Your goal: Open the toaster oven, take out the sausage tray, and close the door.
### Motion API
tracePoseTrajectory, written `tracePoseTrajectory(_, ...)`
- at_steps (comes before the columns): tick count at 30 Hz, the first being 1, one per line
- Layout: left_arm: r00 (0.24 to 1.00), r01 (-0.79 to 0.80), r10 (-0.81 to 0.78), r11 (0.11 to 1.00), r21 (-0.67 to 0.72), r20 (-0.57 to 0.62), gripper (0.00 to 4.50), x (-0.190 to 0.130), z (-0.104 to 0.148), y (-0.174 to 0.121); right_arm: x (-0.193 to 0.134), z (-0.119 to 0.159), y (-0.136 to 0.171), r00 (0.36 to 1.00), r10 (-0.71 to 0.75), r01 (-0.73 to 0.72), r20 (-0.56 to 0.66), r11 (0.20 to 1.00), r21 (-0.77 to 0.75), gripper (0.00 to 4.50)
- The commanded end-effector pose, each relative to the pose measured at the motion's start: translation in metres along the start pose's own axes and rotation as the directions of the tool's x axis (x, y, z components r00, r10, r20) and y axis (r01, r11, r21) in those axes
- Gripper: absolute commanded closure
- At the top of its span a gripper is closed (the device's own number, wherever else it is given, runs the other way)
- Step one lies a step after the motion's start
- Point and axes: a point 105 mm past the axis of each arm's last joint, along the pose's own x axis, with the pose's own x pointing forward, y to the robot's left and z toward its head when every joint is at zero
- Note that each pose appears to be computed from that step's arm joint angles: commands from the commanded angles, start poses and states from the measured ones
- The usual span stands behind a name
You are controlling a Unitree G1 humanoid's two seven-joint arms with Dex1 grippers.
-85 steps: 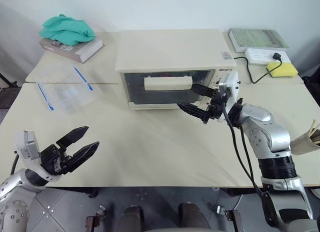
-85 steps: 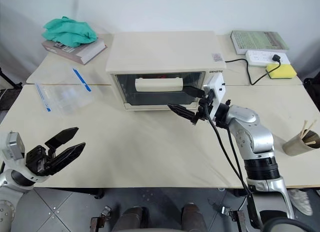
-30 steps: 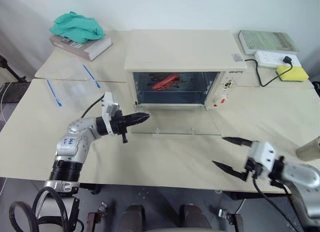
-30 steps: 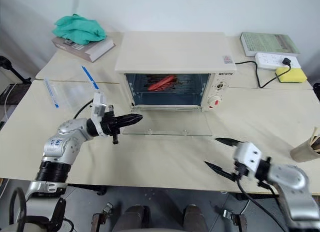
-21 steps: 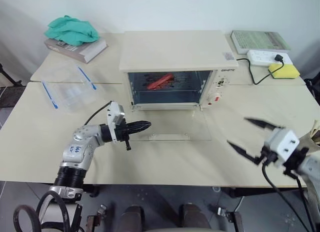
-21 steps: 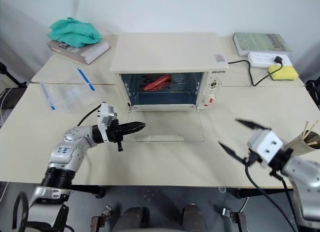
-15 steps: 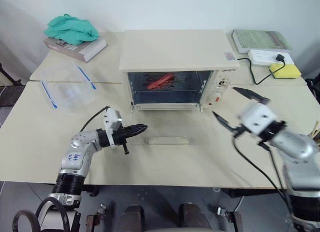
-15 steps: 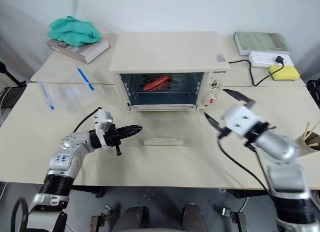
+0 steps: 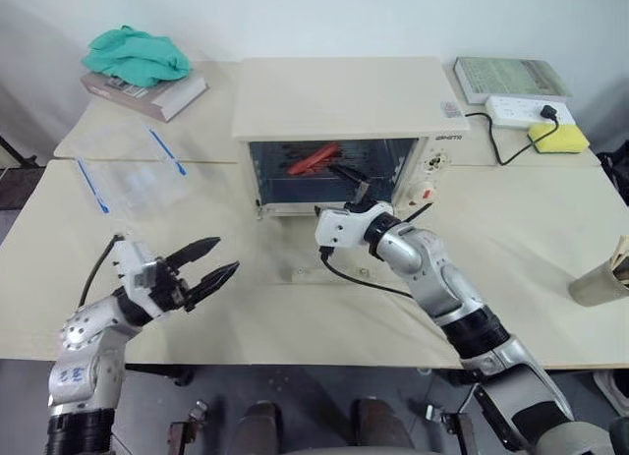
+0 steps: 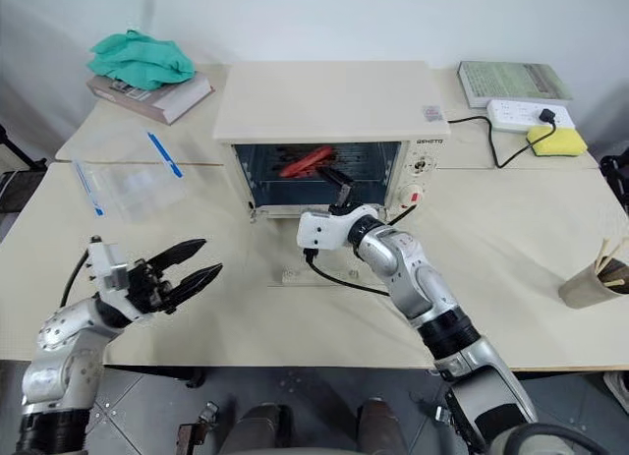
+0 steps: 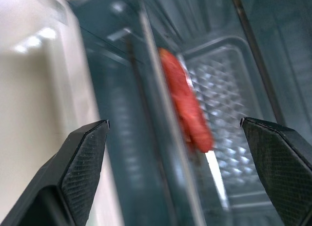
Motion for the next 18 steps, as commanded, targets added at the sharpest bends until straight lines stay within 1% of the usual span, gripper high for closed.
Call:
tracePoseTrajectory(1,0.995,-0.088,0.085,0.995,0.056,0.043,0.05,-0.019,0.020,0.006,0.011,0.000,-0.015,0.997,-0.073,0.072,-0.020,0.995,-0.066,0.00)
tracePoseTrajectory(6,0.993,-0.109,0.107,0.994,0.034,0.050,0.01,-0.023,0.021,-0.001,0.021,-0.002,-0.014,0.996,-0.072,0.066,-0.044,0.990,-0.127,0.00)
tracePoseTrajectory(9,0.994,-0.098,0.097,0.995,0.025,0.052,0.00,-0.019,0.020,-0.006,0.025,0.000,-0.012,0.997,-0.071,0.065,-0.040,0.988,-0.139,0.54)
tracePoseTrajectory(10,0.994,-0.095,0.094,0.995,0.025,0.052,0.00,-0.018,0.019,-0.006,0.026,0.002,-0.012,0.997,-0.071,0.065,-0.039,0.988,-0.141,0.82)
tracePoseTrajectory(13,0.996,-0.081,0.080,0.997,0.020,0.047,0.00,-0.016,0.018,-0.009,0.028,0.004,-0.011,0.997,-0.069,0.063,-0.037,0.988,-0.141,1.86)
tracePoseTrajectory(18,0.997,-0.061,0.060,0.998,0.011,0.048,0.00,-0.012,0.017,-0.010,0.027,0.007,-0.011,0.998,-0.065,0.061,-0.021,0.990,-0.126,3.36)
